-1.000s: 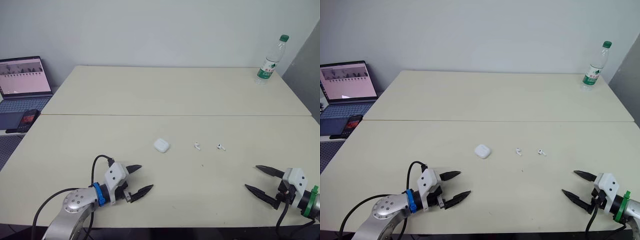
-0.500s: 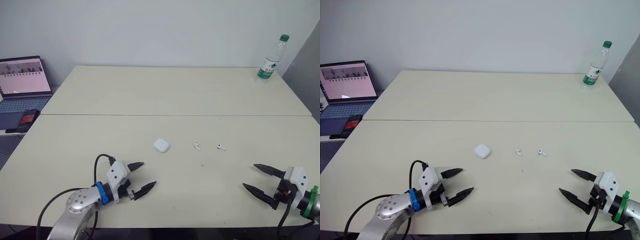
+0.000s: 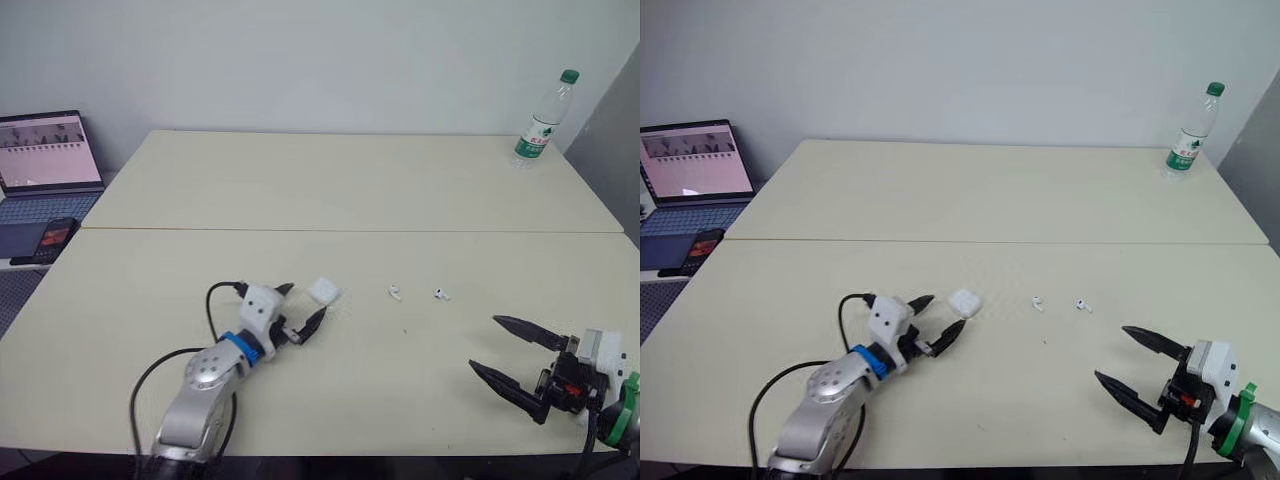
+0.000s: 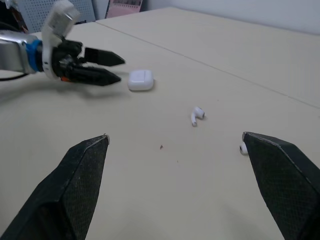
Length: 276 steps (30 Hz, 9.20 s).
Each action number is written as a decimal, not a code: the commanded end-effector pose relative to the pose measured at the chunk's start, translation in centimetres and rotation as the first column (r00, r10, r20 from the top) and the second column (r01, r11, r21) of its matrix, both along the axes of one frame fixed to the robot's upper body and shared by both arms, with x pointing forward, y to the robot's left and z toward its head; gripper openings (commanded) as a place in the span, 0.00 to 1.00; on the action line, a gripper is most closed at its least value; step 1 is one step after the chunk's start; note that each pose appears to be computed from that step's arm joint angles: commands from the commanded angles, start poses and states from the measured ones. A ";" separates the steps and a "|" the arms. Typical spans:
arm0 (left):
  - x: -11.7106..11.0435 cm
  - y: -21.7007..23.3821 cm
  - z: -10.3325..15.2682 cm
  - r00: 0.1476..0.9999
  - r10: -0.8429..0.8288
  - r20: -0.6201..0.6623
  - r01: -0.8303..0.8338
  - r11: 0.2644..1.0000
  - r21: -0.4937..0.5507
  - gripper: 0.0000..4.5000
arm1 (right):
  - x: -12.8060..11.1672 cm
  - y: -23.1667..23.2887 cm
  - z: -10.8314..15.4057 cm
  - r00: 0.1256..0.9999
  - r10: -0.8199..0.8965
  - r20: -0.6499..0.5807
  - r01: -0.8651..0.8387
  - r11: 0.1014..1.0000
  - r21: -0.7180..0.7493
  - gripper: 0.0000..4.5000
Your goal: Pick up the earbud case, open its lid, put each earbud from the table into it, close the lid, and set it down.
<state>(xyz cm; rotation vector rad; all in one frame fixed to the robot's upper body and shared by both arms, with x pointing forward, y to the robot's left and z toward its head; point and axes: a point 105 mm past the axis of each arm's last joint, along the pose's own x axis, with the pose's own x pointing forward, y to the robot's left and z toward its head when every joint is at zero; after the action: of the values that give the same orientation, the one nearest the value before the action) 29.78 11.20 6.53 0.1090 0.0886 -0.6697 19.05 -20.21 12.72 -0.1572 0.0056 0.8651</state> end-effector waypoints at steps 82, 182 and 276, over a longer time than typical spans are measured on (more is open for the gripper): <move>-1.7 -10.9 8.8 0.886 -0.365 0.287 0.429 0.880 -0.205 0.85 | 7.5 10.6 6.6 0.775 0.101 -0.624 0.248 0.859 0.447 0.17; -3.8 -9.4 9.4 0.501 -0.856 -0.124 0.753 0.502 -0.426 0.17 | 5.5 6.7 6.5 0.929 0.139 -0.342 -0.178 0.980 -0.086 1.00; -1.8 -2.3 6.4 0.804 -0.594 -0.014 0.589 0.801 -0.109 0.17 | 5.7 -3.6 -1.5 0.873 0.284 -0.396 -0.486 0.442 -0.754 0.10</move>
<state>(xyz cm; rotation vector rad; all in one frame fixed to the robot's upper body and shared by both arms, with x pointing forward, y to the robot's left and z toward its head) 28.09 9.35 11.61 0.0000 0.1194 -1.2898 24.44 -23.35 10.51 -0.9849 0.6812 1.2900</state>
